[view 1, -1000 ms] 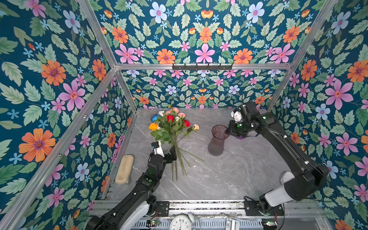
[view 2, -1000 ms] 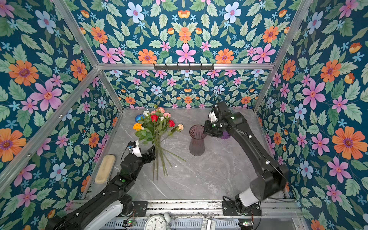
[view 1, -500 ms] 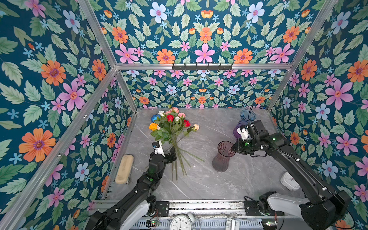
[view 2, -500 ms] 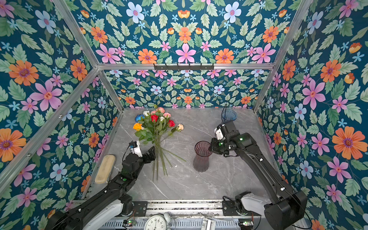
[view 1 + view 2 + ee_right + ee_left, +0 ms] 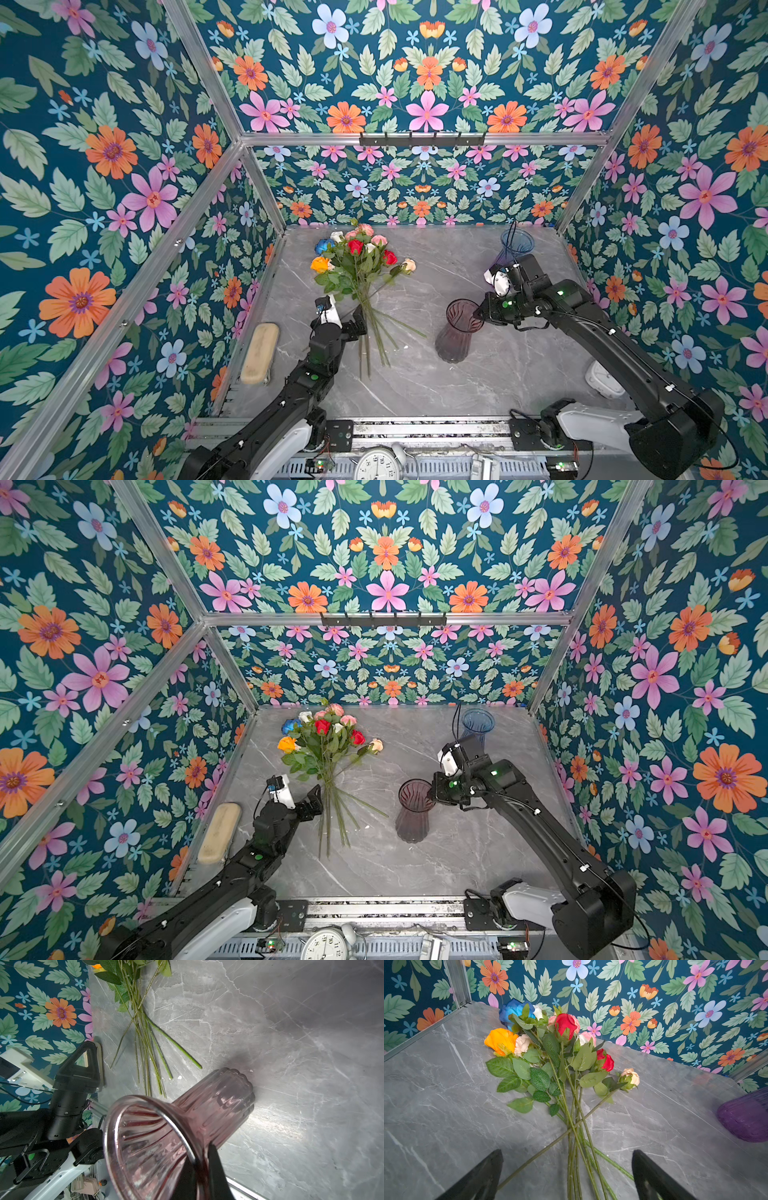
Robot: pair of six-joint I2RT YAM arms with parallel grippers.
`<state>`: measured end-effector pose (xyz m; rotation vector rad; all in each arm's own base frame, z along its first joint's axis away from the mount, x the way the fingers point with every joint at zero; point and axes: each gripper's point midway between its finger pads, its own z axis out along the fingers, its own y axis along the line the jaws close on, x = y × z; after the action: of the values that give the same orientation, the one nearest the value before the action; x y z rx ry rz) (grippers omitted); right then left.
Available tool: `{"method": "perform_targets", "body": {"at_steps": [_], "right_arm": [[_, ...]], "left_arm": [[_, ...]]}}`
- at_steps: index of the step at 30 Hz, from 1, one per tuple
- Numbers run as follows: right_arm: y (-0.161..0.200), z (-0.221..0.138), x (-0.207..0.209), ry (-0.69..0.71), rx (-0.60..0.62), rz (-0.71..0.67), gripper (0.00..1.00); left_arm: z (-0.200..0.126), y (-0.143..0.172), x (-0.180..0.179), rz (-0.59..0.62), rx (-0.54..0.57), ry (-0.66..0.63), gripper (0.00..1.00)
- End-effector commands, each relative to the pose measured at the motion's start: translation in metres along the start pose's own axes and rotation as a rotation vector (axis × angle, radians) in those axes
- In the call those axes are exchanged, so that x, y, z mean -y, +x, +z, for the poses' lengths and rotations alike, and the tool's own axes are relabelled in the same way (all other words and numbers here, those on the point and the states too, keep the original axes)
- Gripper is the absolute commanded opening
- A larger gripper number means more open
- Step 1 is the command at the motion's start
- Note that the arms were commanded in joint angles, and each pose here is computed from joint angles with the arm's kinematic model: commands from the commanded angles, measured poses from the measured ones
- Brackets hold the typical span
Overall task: Arrange flowers in a vase
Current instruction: Place the vase at the center of the table.
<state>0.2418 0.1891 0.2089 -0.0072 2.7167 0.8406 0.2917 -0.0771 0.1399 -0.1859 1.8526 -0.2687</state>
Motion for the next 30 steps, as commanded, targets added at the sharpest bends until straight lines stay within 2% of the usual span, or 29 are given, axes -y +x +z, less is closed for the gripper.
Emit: {"method": "perform_targets", "body": {"at_steps": [1,14,18,26,28,30], "right_arm": [[-0.0084,0.0008,-0.0142,-0.061,0.025,-0.011,0.0],[-0.0075,0.0009,-0.0125,-0.056,0.027,-0.01,0.05],[-0.0079,-0.0003,-0.0119,-0.052,0.034,-0.016,0.14],[-0.0089,-0.0012,-0.0133,-0.052,0.034,-0.023,0.25],[-0.0101,-0.0019,-0.0143,-0.054,0.036,-0.026,0.32],[-0.0117,-0.005,-0.0157,-0.051,0.042,-0.037,0.52]], "left_arm": [[-0.0001,-0.0039,-0.0012,-0.006,0.017,-0.009,0.99],[0.0007,-0.0037,0.0,-0.006,0.013,-0.004,0.99],[0.0013,-0.0023,0.0003,-0.008,0.009,-0.003,0.99],[0.0018,-0.0024,0.002,-0.01,0.008,0.006,0.99],[0.0017,-0.003,0.0026,-0.011,0.009,0.008,0.99],[0.0021,-0.0021,0.0024,-0.01,0.007,0.008,0.99]]}}
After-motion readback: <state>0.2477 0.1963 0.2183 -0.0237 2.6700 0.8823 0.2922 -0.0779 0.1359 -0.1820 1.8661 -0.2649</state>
